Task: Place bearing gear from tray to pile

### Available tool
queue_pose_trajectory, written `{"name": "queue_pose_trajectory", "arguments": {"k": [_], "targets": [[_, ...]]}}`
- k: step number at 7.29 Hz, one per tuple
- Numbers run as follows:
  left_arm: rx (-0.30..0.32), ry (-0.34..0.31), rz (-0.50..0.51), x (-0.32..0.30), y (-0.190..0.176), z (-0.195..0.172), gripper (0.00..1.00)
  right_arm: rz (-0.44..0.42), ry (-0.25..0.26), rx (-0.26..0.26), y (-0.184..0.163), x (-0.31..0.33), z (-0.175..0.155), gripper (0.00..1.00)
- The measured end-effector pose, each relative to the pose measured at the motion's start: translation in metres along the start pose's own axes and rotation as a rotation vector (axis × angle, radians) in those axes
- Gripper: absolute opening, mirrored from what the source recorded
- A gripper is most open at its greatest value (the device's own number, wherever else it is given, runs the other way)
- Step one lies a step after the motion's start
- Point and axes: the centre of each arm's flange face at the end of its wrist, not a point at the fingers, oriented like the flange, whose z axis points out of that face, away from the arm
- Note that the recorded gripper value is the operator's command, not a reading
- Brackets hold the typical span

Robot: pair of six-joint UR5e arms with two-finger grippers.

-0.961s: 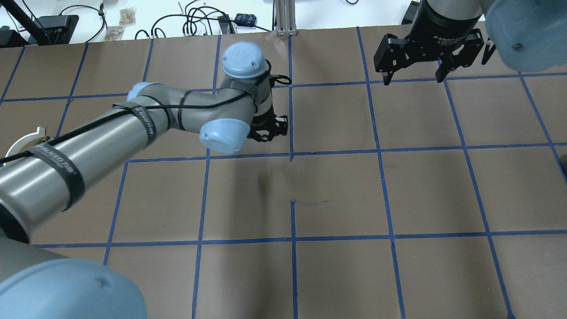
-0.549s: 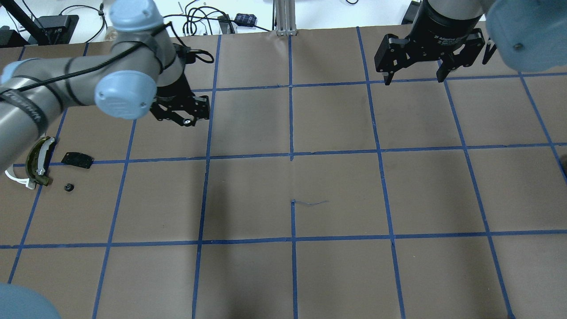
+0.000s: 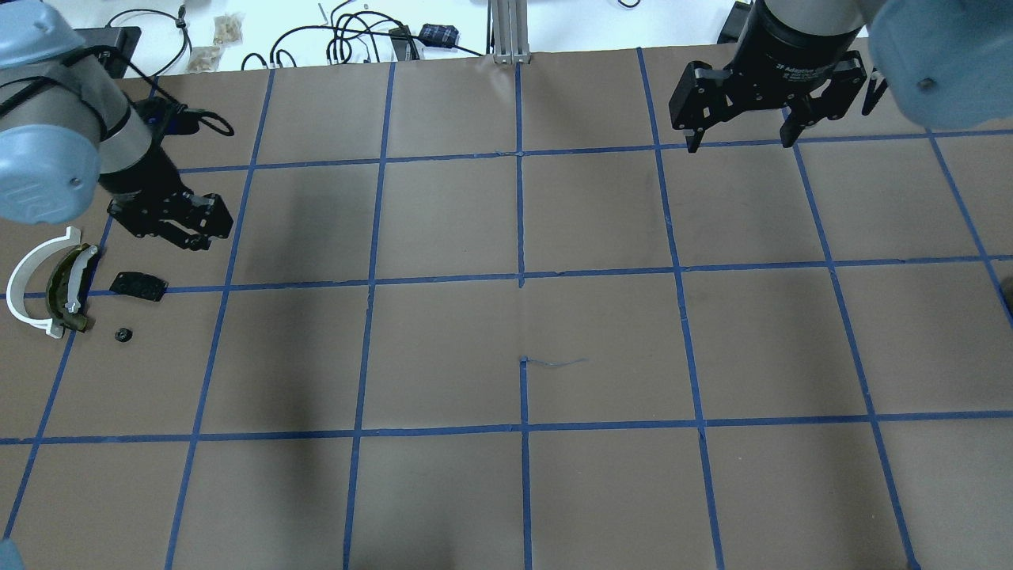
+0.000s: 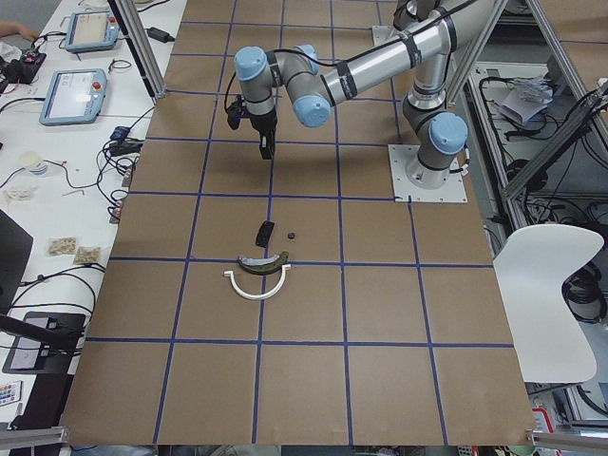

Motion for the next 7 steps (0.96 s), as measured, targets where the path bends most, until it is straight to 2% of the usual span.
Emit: {"name": "queue_pose_trajectory", "arguments": {"k": [3, 6, 7], "targets": [[-0.041, 0.068, 0.028, -0.116, 0.047, 0.049, 0.05, -0.001, 0.001, 0.001, 0.000, 0.000, 0.000, 1.00], [0.009, 0.058, 0.045, -0.138, 0.057, 0.107, 0.07, -0.003, 0.001, 0.000, 0.000, -0.001, 0.000, 1.00], [0.022, 0.068, 0.046, -0.137, 0.055, 0.117, 0.13, -0.002, 0.000, -0.001, 0.000, -0.001, 0.001, 1.00]]}}
